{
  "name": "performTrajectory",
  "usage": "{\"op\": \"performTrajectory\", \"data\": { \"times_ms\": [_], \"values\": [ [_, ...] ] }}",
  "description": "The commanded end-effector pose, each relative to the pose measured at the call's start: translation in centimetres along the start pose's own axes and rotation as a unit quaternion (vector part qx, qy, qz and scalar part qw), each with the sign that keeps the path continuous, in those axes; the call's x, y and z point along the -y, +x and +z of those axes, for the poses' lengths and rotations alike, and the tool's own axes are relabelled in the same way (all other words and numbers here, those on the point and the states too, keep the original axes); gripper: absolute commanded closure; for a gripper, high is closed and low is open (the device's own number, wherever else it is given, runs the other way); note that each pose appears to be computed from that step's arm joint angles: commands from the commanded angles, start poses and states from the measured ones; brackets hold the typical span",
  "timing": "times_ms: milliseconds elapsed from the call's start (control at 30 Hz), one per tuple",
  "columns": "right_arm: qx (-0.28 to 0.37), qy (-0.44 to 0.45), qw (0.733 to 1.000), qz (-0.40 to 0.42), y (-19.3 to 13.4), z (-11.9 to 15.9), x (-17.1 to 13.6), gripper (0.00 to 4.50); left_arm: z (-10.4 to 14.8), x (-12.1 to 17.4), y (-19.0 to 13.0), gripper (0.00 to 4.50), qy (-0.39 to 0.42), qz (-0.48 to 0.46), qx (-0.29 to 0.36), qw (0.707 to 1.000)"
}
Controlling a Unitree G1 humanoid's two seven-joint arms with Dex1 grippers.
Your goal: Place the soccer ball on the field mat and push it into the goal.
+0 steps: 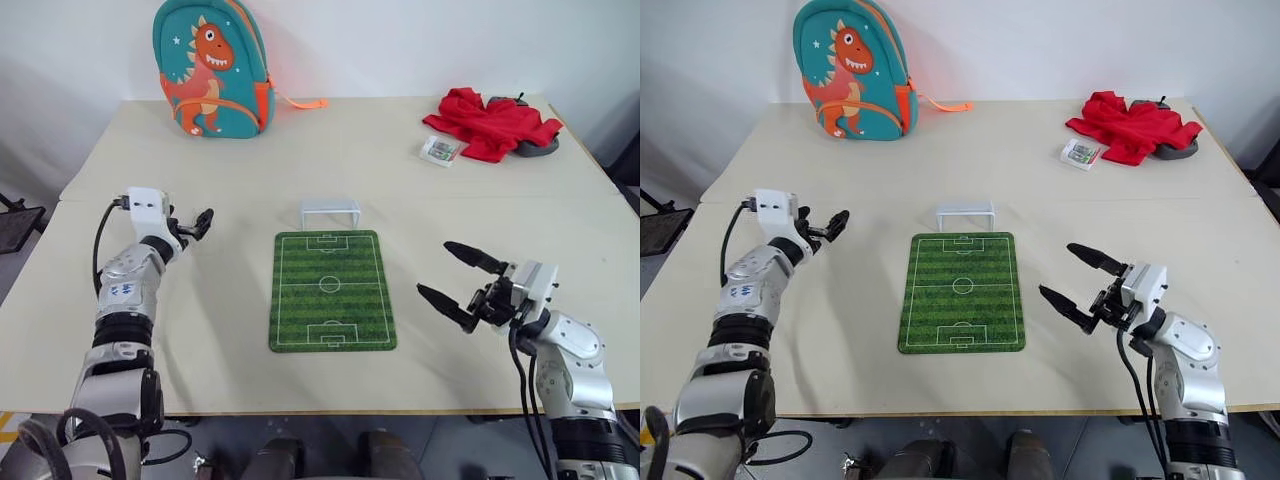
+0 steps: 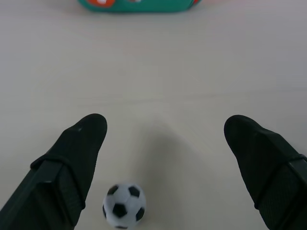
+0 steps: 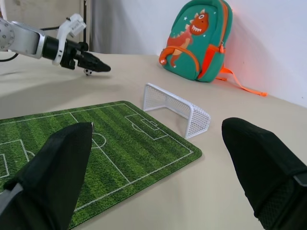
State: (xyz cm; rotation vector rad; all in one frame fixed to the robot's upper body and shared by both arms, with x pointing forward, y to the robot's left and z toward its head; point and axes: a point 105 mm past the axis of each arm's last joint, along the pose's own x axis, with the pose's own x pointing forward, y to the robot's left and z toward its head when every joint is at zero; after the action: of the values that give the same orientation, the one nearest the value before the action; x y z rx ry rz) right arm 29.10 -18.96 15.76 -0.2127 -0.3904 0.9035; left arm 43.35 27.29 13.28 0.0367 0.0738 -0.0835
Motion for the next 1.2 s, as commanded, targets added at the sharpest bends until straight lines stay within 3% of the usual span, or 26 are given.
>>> {"op": "performTrajectory", "data": {
  "times_ms": [33, 233, 400, 633, 667, 800, 867, 933, 1000, 1067, 1200],
  "values": [
    [0.017, -0.020, 1.000, -0.009, 0.1, 1.0, 0.1, 0.00, 0.7, -0.1, 0.3, 0.03, 0.021, 0.009, 0.010, 1.000],
    [0.017, -0.026, 0.999, -0.030, -0.2, 1.1, 0.4, 0.00, -0.3, -0.9, 0.2, 0.03, 0.011, 0.026, -0.005, 1.000],
    [0.016, -0.026, 0.999, -0.034, -0.2, 0.9, 0.0, 0.00, -0.8, -1.0, 0.1, 1.24, 0.008, 0.026, -0.008, 1.000],
    [0.009, -0.030, 0.999, -0.036, -0.3, 0.8, 0.1, 0.00, -0.5, -0.4, -0.4, 3.46, 0.012, 0.002, 0.020, 1.000],
    [0.008, -0.032, 0.999, -0.036, -0.4, 0.8, 0.1, 0.00, 0.1, 0.0, -0.6, 3.64, 0.010, -0.011, 0.041, 0.999],
    [0.000, -0.045, 0.998, -0.041, -1.0, 1.3, 1.0, 0.00, 4.1, 3.6, -2.5, 3.63, 0.011, -0.150, 0.145, 0.978],
    [-0.004, -0.051, 0.998, -0.038, -1.4, 1.7, 1.4, 0.00, 5.8, 6.2, -4.5, 3.63, 0.039, -0.248, 0.185, 0.950],
    [-0.020, -0.051, 0.998, -0.006, -2.3, 2.2, 1.2, 0.00, 6.4, 10.5, -8.2, 3.63, 0.093, -0.401, 0.185, 0.893],
    [-0.046, -0.062, 0.996, 0.049, -3.7, 2.4, 0.4, 0.00, 4.5, 14.6, -11.9, 3.63, 0.156, -0.541, 0.129, 0.816],
    [-0.072, -0.067, 0.991, 0.090, -5.0, 2.3, -0.1, 0.00, 2.6, 16.6, -14.1, 3.63, 0.192, -0.613, 0.082, 0.762],
    [-0.106, -0.022, 0.982, 0.154, -6.9, 2.1, -1.1, 0.00, -0.2, 19.1, -15.3, 3.63, 0.220, -0.663, 0.037, 0.714]
  ]
}}
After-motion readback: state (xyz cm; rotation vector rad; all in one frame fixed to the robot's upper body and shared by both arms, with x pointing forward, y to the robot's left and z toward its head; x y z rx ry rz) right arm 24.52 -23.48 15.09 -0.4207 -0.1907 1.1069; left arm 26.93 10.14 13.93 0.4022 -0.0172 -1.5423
